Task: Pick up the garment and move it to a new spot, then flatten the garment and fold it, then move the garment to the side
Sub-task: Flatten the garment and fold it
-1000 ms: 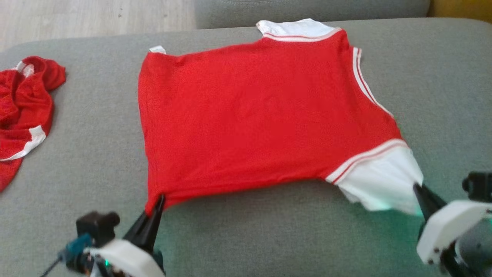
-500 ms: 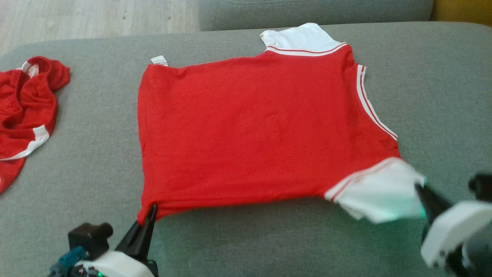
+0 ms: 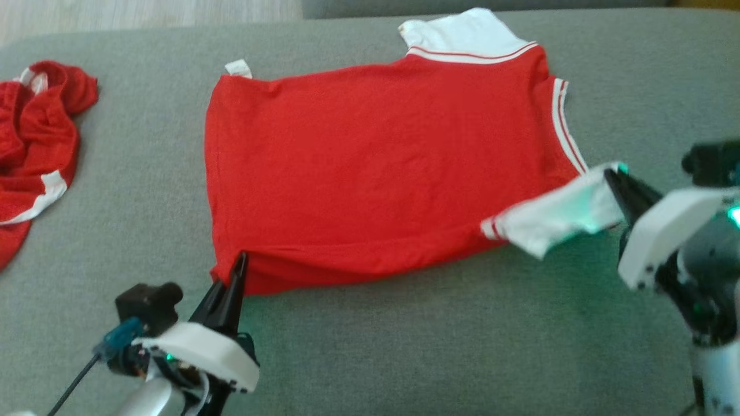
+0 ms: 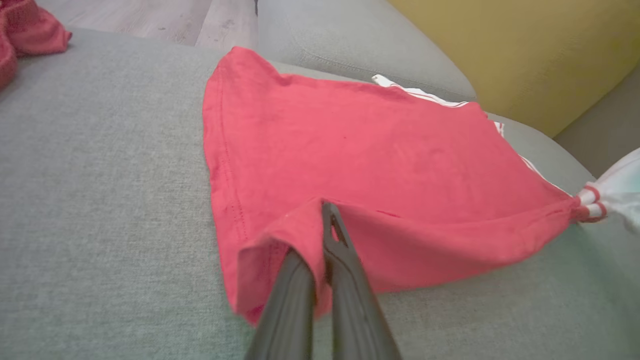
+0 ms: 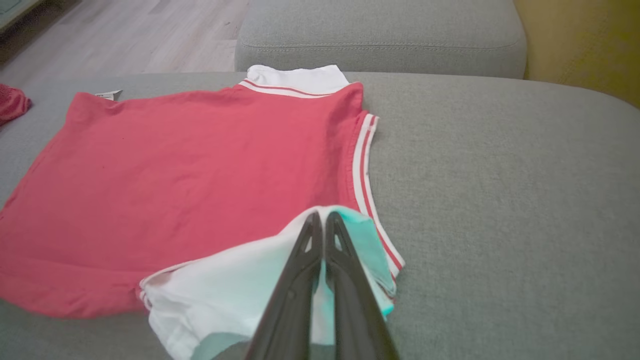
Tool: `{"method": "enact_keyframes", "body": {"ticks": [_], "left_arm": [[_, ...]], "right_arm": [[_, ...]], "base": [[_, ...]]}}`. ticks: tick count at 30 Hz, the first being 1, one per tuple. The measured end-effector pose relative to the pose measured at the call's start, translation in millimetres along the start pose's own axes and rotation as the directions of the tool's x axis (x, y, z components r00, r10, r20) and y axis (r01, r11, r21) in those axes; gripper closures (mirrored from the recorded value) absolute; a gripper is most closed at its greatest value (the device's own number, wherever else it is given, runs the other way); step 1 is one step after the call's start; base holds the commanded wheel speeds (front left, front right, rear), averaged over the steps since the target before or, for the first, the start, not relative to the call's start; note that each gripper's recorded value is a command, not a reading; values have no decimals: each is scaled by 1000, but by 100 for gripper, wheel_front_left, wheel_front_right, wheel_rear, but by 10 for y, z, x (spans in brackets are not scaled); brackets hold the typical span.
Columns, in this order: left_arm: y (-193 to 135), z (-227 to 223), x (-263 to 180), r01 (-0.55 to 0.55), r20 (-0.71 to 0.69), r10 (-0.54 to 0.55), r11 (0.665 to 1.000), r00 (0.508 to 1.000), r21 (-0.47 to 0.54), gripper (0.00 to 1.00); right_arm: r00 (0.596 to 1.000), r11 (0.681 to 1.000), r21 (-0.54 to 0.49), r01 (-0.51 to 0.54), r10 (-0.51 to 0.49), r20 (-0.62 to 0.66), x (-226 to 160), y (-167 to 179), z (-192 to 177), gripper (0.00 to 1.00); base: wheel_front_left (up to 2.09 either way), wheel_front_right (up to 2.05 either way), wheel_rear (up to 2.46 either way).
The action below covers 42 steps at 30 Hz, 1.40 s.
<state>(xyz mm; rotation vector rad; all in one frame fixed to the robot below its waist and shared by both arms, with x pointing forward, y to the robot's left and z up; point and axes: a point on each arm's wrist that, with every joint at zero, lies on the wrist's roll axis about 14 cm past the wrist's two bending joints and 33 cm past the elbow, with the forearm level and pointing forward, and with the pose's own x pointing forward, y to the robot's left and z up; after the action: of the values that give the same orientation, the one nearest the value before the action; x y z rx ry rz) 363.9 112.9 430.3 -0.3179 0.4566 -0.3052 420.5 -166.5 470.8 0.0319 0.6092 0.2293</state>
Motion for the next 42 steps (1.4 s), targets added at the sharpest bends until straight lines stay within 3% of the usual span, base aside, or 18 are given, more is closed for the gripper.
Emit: {"method": "enact_keyframes", "body": {"ticks": [17,18,19,20,21,22,30,36,42], "left_arm": [[255,-93,370,-70,-19,70,997,997,-32,100],[265,-100,389,-74,-22,73,997,997,-34,95],[266,-111,403,-75,-25,74,996,997,-37,84],[257,-133,413,-72,-31,70,997,997,-42,62],[258,-160,417,-74,-38,73,996,997,-45,22],[261,-184,417,-77,-45,75,996,996,-46,0],[314,-156,383,-100,-17,99,994,995,-39,0],[300,-139,312,-120,-15,119,992,993,-31,0],[338,-322,233,-171,-65,169,985,984,-30,0]], "right_arm": [[998,996,-66,-62,61,-7,636,75,254,100],[998,995,-70,-66,66,4,658,88,275,41],[997,995,-74,-69,70,22,677,99,305,18],[996,995,-76,-71,74,40,697,110,336,0],[996,995,-75,-71,75,54,717,109,361,0],[994,994,-76,-73,79,78,729,118,404,0],[943,991,-83,-104,125,309,685,241,843,0],[947,996,-45,-82,92,309,554,128,784,0],[961,999,35,-4,-6,278,339,-164,460,0]], "base": [[0,0,0],[0,0,0],[0,0,0],[0,0,0],[0,0,0],[0,0,0],[0,0,0],[0,0,0],[0,0,0]]}}
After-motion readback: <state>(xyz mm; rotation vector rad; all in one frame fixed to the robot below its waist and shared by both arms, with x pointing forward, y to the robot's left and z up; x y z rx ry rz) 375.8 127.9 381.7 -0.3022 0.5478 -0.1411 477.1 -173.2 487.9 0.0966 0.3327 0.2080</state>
